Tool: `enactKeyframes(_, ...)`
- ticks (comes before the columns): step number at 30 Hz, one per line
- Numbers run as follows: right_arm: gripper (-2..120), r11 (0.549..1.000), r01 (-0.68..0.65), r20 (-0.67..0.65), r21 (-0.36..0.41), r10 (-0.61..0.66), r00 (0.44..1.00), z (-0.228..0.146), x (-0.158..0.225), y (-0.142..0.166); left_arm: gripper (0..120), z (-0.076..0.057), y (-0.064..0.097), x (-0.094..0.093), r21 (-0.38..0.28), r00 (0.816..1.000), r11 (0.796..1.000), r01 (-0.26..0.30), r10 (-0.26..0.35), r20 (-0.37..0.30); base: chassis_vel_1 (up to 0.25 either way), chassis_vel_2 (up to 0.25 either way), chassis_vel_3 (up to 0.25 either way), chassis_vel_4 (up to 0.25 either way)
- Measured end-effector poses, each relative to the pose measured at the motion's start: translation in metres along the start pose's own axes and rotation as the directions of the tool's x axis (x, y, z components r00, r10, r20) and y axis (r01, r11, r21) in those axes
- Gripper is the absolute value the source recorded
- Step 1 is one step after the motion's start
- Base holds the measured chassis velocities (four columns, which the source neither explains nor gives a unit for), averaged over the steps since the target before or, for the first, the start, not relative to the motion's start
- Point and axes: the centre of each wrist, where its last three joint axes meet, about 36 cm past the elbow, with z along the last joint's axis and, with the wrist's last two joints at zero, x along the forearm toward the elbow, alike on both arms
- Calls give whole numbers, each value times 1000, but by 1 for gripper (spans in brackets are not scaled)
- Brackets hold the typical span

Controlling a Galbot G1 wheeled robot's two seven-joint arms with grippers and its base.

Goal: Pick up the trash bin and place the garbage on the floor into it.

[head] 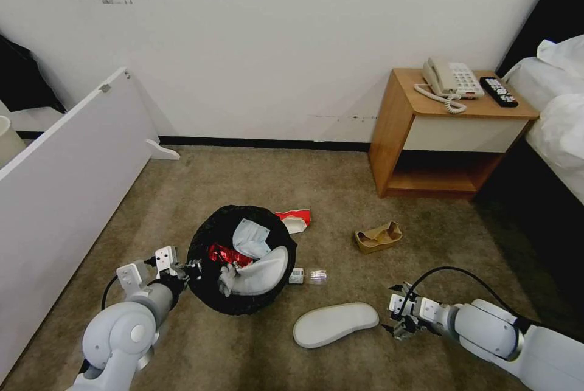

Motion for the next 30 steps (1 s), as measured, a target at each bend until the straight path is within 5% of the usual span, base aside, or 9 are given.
enactKeyframes(30,100,998,34,-21,62,-33,999,2,-17,5,1,10,-3,2,23,1000,1000,7,-7,7,0,0,0,0)
